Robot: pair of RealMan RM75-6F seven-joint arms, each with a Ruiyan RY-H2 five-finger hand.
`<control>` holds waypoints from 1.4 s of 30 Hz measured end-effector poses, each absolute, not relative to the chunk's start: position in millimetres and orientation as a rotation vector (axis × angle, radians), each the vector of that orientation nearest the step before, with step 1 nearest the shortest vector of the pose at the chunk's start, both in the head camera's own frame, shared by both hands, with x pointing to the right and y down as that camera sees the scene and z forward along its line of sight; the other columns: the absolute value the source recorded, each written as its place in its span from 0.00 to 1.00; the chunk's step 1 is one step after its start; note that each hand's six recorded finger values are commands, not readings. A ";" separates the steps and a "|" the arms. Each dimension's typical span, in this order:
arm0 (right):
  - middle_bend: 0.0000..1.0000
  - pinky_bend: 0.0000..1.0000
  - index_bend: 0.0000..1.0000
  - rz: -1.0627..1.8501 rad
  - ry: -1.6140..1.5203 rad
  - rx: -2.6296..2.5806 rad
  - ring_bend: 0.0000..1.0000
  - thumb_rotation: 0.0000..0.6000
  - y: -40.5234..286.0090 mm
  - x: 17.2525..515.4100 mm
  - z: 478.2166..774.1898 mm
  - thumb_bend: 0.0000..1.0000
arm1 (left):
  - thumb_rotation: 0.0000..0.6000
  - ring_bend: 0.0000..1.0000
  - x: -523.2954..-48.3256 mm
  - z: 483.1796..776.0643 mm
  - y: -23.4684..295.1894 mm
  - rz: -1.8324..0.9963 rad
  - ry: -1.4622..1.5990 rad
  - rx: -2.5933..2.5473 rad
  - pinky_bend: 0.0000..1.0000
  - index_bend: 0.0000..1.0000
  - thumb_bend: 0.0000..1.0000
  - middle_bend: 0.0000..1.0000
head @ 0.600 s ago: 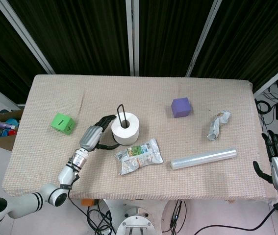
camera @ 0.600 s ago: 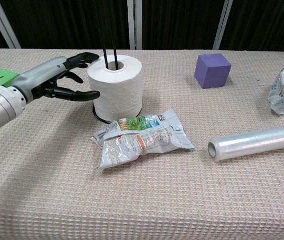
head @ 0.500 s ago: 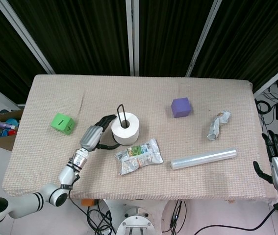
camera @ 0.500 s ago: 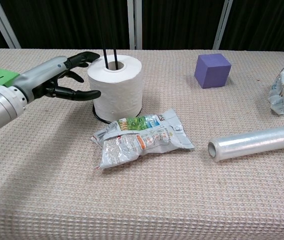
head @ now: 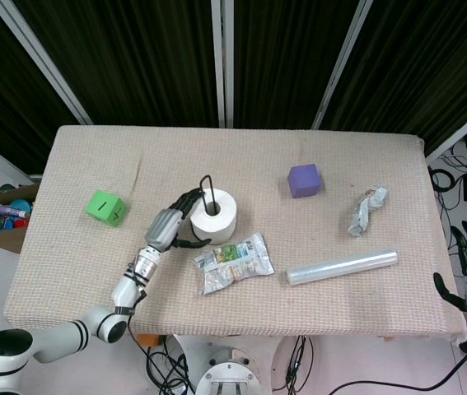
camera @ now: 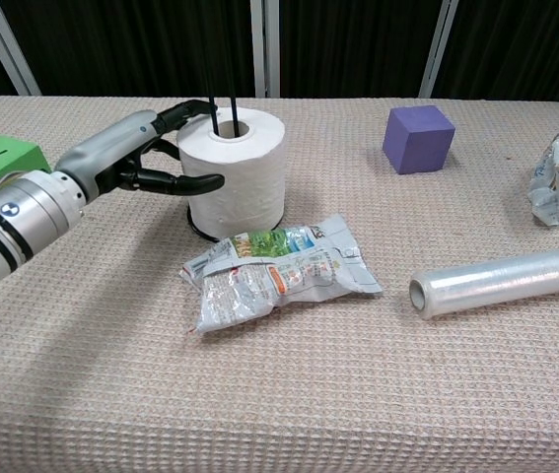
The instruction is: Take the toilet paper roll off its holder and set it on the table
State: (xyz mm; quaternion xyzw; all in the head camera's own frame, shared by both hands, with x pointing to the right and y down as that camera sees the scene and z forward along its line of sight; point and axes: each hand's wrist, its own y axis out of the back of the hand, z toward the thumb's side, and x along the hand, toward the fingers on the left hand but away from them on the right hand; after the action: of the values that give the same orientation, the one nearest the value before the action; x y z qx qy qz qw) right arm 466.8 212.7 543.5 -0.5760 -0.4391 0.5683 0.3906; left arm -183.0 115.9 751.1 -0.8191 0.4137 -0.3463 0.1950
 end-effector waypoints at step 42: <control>0.00 0.00 0.00 1.460 -1.150 -1.450 0.00 1.00 211.9 479.6 541.4 0.32 | 1.00 0.17 -161.0 722.6 79.2 -0.740 1.535 -2.450 0.20 0.31 0.16 0.43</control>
State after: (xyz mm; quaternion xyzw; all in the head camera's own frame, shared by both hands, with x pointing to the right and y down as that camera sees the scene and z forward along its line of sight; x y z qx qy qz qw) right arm 479.6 211.9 541.4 -0.5685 -0.4507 0.5724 0.3820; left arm -161.0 79.2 722.6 -0.8185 0.5127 -0.2472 0.0786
